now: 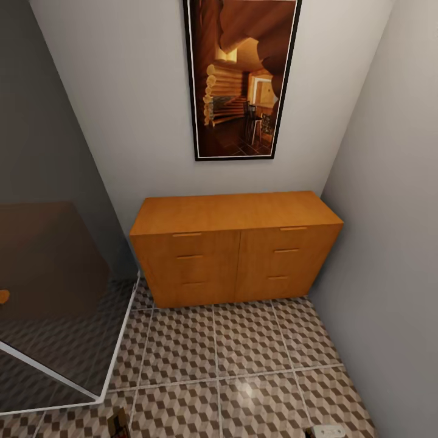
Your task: Take the four mousetraps from the cabinet in the bathroom and place them on the bathroom floor. Make sure all four end up on the same floor surface, and ensure that at least two of them are either under or directly next to the same bathroom sink.
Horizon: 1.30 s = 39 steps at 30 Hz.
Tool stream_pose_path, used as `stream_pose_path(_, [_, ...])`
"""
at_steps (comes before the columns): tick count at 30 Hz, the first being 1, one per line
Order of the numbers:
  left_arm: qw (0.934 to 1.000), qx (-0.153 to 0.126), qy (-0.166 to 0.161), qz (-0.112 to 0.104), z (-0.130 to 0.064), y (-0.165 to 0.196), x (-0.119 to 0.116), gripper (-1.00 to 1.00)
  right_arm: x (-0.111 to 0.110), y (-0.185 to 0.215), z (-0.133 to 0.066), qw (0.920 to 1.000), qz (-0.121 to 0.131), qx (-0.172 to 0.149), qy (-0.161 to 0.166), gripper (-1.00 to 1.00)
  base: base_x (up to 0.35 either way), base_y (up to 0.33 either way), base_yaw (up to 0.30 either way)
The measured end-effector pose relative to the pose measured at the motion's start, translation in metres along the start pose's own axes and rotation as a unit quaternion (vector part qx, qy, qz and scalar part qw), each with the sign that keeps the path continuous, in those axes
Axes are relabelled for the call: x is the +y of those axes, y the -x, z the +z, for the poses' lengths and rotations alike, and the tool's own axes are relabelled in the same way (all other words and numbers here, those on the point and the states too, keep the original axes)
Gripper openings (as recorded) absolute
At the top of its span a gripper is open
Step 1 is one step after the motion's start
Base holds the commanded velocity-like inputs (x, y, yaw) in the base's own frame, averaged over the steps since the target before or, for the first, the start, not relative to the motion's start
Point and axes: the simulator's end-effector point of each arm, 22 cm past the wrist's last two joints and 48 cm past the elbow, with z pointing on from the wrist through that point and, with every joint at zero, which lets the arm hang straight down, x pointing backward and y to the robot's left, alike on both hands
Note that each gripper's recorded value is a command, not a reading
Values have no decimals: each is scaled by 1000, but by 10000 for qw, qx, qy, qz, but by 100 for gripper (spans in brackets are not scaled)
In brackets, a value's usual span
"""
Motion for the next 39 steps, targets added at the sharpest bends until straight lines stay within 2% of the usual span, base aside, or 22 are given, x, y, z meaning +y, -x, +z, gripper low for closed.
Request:
stream_pose_path(16, [10000,3,-10,-5,0,0,-2,-100,-3,-4,-1,10000,-3,42,-38,-100,0,0,0])
stream_pose_path(39, [9999,-157,-26,-48,0,15,-3,-100,-4,12,-2,9999,12,-138,-54,-100,0,0,0])
